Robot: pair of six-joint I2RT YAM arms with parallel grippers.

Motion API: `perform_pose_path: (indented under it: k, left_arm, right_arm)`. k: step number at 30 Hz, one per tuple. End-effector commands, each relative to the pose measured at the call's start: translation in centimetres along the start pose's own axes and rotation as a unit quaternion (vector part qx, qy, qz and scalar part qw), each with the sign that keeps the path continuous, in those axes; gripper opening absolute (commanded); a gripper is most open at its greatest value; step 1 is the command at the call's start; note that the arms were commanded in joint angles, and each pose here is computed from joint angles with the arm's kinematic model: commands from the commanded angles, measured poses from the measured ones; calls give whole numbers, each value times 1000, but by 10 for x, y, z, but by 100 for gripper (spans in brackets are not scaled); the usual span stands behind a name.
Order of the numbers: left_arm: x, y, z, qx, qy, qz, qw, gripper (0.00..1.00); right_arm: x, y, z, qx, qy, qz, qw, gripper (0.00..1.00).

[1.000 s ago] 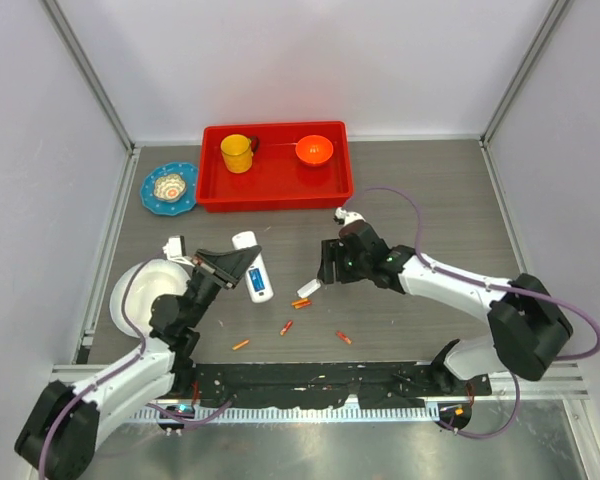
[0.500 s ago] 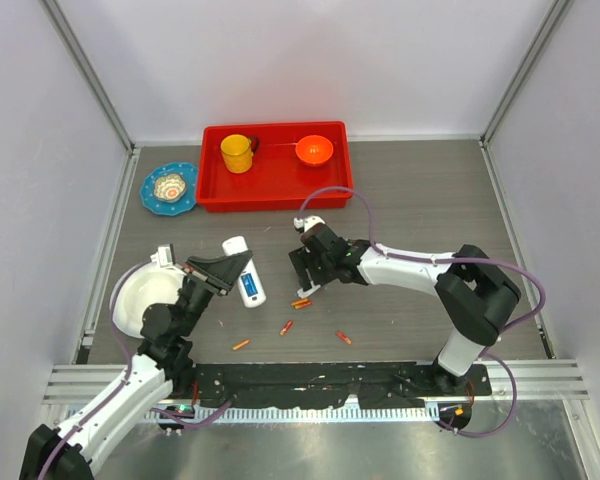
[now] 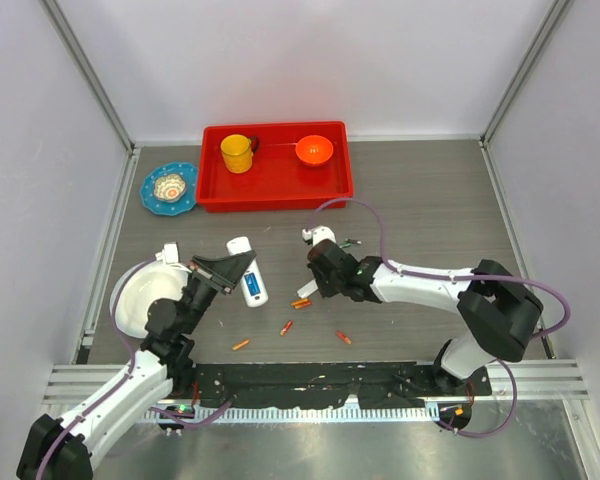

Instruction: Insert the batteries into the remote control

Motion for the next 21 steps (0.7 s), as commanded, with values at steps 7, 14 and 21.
perform_pose_path:
  k: [7,14,21]
  left_arm:
    - [2,0,-9,-24,-4,-6,1000,0]
    - [4,-2,-8,-21,-5,-10,1000,0]
    - [3,-2,-4,-15,-4,-9,1000,0]
  right_arm:
    - [-11,11,22,14,15,-6,1000,1]
    - [-10,22,30,19,13,1,1000,1]
    - [-8,29,36,28,16,3,999,1]
Point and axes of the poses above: each gripper's point midway between its finger pads, its own y axis out along the fingers, its own z axis along the line the jaws close on, x = y × z, the point moved 3 cm from there along -y, back along the fingers, and after that the axes turned 9 degrees about -y, right-handed, at the moved point
